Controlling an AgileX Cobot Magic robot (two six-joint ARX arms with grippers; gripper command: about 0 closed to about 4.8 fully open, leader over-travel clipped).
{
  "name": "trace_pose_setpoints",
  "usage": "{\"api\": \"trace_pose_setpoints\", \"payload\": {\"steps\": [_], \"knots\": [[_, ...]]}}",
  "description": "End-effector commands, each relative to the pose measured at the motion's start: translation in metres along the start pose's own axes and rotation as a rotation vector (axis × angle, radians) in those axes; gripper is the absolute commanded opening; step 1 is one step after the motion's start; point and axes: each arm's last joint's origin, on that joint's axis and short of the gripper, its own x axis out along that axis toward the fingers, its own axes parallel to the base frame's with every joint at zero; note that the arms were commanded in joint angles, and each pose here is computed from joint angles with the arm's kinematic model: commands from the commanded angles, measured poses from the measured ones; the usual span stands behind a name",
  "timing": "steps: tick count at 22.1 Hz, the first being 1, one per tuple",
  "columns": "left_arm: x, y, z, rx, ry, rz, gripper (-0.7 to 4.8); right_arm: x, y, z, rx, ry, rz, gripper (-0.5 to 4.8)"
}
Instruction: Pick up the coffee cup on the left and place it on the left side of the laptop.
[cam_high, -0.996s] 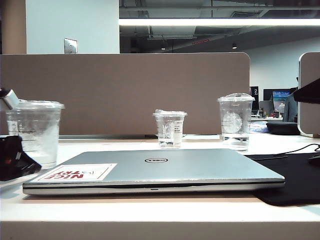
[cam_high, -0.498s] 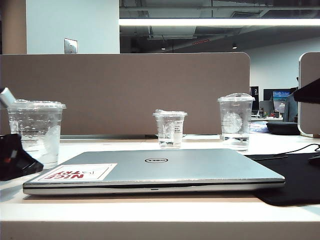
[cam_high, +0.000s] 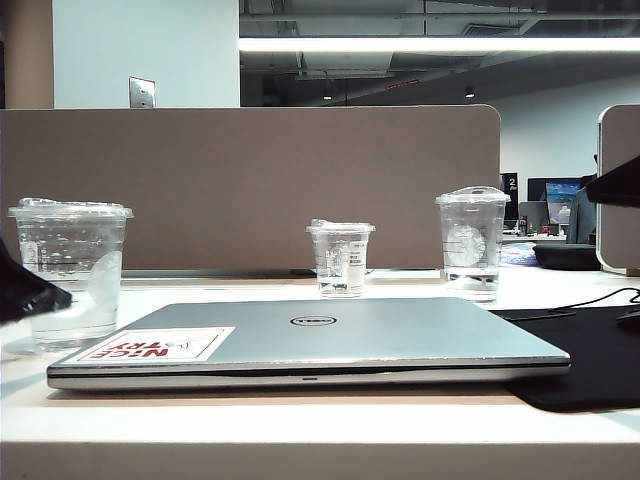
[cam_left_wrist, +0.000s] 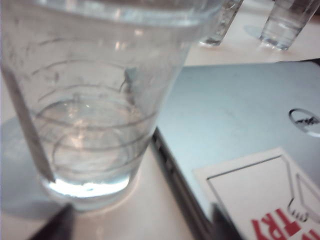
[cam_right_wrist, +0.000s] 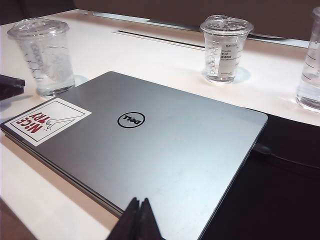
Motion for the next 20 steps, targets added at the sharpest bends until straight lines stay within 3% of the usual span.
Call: {"api": "trace_pose_setpoints", "payload": {"steps": [1,3,7,13,16,20], "knots": [[-0.002,-0.003,0.012,0.033,-0.082,-0.036,1.6,0.0,0.001,0.0,0.001,-0.013,0.009,-0.04],[-0.004,-0.006,0.021,0.049,-0.134,-0.067,-0.14,0.0,0.002,0.0,0.0,-0.013,0.015,-0.04],[-0.015,-0.013,0.046,0.098,-0.29,-0.086,-0.05,0.0,0.004,0.001,-0.002,-0.017,0.036,-0.04],[-0.026,-0.019,0.06,0.037,-0.346,-0.115,-0.05,-0.004,0.004,0.006,-0.003,-0.086,0.041,-0.04],[-0.032,-0.023,0.065,0.036,-0.355,-0.132,-0.05,-0.006,0.005,0.008,-0.003,-0.115,0.045,-0.04],[-0.051,-0.033,0.079,0.052,-0.45,-0.146,-0.05,-0.006,0.005,0.008,-0.003,-0.115,0.045,-0.04]]}}
